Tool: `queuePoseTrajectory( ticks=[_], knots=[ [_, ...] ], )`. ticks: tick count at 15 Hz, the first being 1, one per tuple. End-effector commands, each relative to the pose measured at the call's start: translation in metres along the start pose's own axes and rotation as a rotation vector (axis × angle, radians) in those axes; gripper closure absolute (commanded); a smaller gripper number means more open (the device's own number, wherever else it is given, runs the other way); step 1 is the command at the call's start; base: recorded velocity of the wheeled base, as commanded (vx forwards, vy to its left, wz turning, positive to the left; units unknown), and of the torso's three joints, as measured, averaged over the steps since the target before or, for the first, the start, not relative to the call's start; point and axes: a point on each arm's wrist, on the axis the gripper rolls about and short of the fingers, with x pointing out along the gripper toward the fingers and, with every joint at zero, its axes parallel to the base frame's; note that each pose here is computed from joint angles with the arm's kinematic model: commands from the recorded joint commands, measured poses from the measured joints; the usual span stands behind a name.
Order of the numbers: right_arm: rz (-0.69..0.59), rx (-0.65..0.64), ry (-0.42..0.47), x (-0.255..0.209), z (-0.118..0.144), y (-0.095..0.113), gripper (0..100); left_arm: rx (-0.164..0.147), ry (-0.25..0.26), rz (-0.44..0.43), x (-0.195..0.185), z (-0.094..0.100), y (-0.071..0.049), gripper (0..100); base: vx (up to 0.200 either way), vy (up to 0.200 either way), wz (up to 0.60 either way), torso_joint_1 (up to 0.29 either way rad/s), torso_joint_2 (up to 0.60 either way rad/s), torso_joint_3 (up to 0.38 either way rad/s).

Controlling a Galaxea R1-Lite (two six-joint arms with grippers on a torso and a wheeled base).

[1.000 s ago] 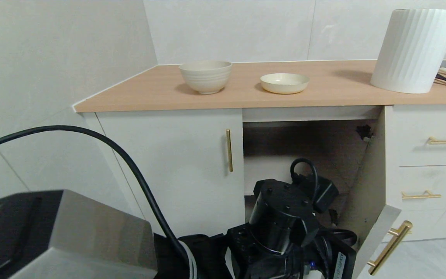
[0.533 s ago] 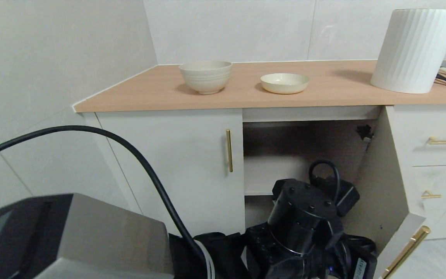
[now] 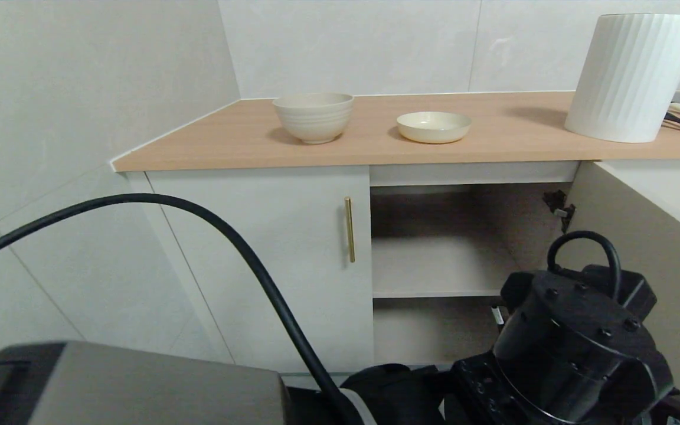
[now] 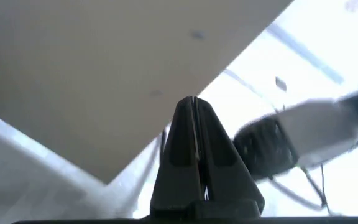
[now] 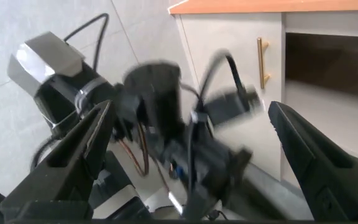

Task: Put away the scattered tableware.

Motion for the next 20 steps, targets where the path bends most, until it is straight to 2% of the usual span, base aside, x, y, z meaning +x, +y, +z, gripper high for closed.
queuePoseTrajectory(
  ticks=[1, 3, 5, 6, 7, 8, 9, 10, 11, 12, 14, 15, 17, 18, 19, 20],
  knots=[
    [-0.001, 0.002, 0.004, 0.001, 0.0, 0.0, 0, -0.002, -0.045, 0.019, -0.013, 0.016, 0.002, 100, 0.0, 0.0, 0.0, 0.0, 0.0, 0.0],
    [-0.032, 0.031, 0.054, 0.016, -0.002, -0.007, 0, -0.027, -0.098, 0.134, -0.057, 0.036, 0.03, 100, 0.0, 0.0, 0.0, 0.0, 0.0, 0.0],
    [-0.084, 0.063, 0.121, 0.04, -0.003, -0.02, 0, -0.054, -0.126, 0.225, -0.097, 0.045, 0.053, 100, 0.0, 0.0, 0.0, 0.0, 0.0, 0.0],
    [-0.105, 0.085, 0.173, 0.061, -0.003, -0.03, 0, -0.076, -0.134, 0.317, -0.132, 0.042, 0.074, 100, 0.0, 0.0, 0.0, 0.0, 0.0, 0.0],
    [-0.115, 0.094, 0.206, 0.076, -0.004, -0.037, 0, -0.083, -0.15, 0.366, -0.154, 0.041, 0.083, 100, 0.0, 0.0, 0.0, 0.0, 0.0, 0.0],
    [-0.129, 0.108, 0.244, 0.105, 0.0, -0.048, 0, -0.088, -0.185, 0.451, -0.191, 0.039, 0.097, 100, 0.0, 0.0, 0.0, 0.0, 0.0, 0.0],
    [-0.151, 0.112, 0.258, 0.128, 0.004, -0.057, 0, -0.084, -0.212, 0.505, -0.216, 0.036, 0.103, 100, 0.0, 0.0, 0.0, 0.0, 0.0, 0.0],
    [-0.182, 0.116, 0.273, 0.145, 0.003, -0.065, 0, -0.076, -0.239, 0.547, -0.234, 0.036, 0.107, 100, 0.0, 0.0, 0.0, 0.0, 0.0, 0.0],
    [-0.211, 0.116, 0.285, 0.155, 0.001, -0.071, 0, -0.072, -0.258, 0.569, -0.247, 0.036, 0.107, 0, 0.0, 0.0, 0.0, 0.0, 0.0, 0.0],
    [-0.236, 0.113, 0.307, 0.163, -0.005, -0.076, 0, -0.078, -0.283, 0.599, -0.259, 0.036, 0.108, 0, 0.0, 0.0, 0.0, 0.0, 0.0, 0.0],
    [-0.248, 0.112, 0.323, 0.167, -0.009, -0.078, 0, -0.094, -0.296, 0.643, -0.274, 0.027, 0.112, 0, 0.0, 0.0, 0.0, 0.0, 0.0, 0.0],
    [-0.284, 0.112, 0.33, 0.163, -0.012, -0.078, 0, -0.077, -0.3, 0.629, -0.286, 0.022, 0.114, 0, 0.0, 0.0, 0.0, 0.0, 0.0, 0.0],
    [-0.343, 0.094, 0.33, 0.157, -0.015, -0.078, 0, -0.025, -0.279, 0.631, -0.296, 0.014, 0.108, 0, 0.0, 0.0, 0.0, 0.0, 0.0, 0.0],
    [-0.356, 0.082, 0.325, 0.156, -0.014, -0.078, 0, -0.003, -0.295, 0.637, -0.301, 0.016, 0.103, 0, 0.0, 0.0, 0.0, 0.0, 0.0, 0.0],
    [-0.357, 0.077, 0.338, 0.157, -0.016, -0.073, 0, 0.0, -0.356, 0.699, -0.32, 0.029, 0.105, 0, 0.0, 0.0, 0.0, 0.0, 0.0, 0.0],
    [-0.353, 0.073, 0.351, 0.159, -0.018, -0.069, 0, -0.009, -0.359, 0.719, -0.326, 0.032, 0.104, 0, 0.0, 0.0, 0.0, 0.0, 0.0, 0.0]
  ],
)
